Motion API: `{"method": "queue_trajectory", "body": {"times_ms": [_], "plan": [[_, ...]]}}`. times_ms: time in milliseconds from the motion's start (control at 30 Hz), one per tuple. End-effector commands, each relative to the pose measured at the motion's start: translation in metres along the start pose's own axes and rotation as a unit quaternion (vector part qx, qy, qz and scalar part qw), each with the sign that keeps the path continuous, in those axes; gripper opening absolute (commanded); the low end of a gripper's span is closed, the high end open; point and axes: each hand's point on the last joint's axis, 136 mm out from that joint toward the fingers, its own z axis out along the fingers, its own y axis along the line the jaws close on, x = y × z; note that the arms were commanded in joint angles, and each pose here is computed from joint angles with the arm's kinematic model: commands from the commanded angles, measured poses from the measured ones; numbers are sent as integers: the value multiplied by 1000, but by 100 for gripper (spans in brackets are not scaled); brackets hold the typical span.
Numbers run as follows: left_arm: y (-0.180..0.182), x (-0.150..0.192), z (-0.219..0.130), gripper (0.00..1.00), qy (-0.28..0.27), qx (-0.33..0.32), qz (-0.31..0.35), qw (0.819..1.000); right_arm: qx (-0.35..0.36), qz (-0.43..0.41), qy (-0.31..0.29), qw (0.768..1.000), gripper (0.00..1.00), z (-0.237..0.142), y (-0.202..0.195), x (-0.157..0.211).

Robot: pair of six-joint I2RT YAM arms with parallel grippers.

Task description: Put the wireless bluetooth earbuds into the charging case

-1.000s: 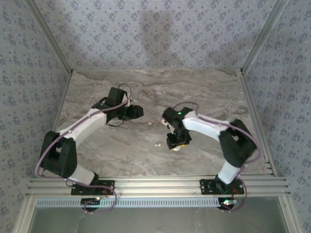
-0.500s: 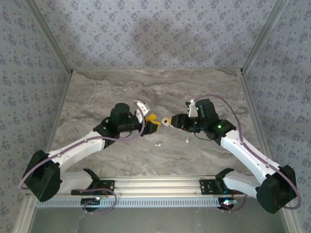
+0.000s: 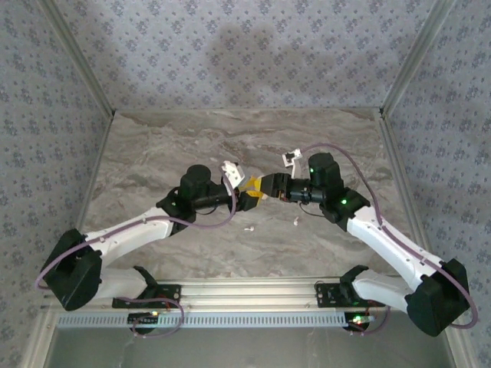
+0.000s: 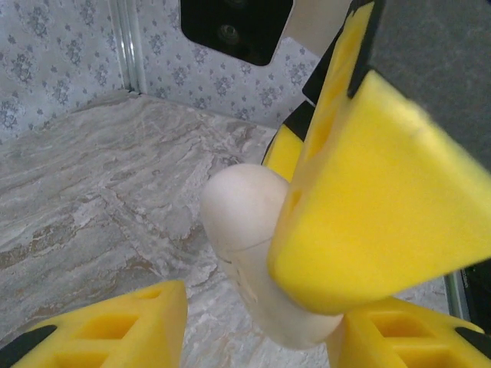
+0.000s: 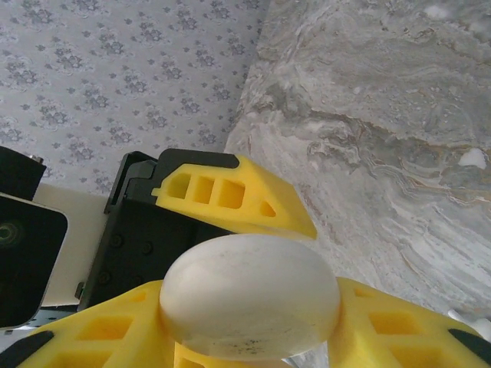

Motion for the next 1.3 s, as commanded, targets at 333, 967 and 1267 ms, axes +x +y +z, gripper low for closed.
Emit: {"method": "queue_trajectory", "body": {"times_ms": [333,967,1267], "plan": [[-1,-28,-1,25,-58,2,-22,998,-11,-24,5,1000,57,-4,12,2],[-31,-51,-23,18,-113,158,-9,981,-61,-522,18,851,68,-71,46,-13],[-44,-62,-27,18,-113,191,17,975,-150,-514,58,842,63,-59,63,-16]]}}
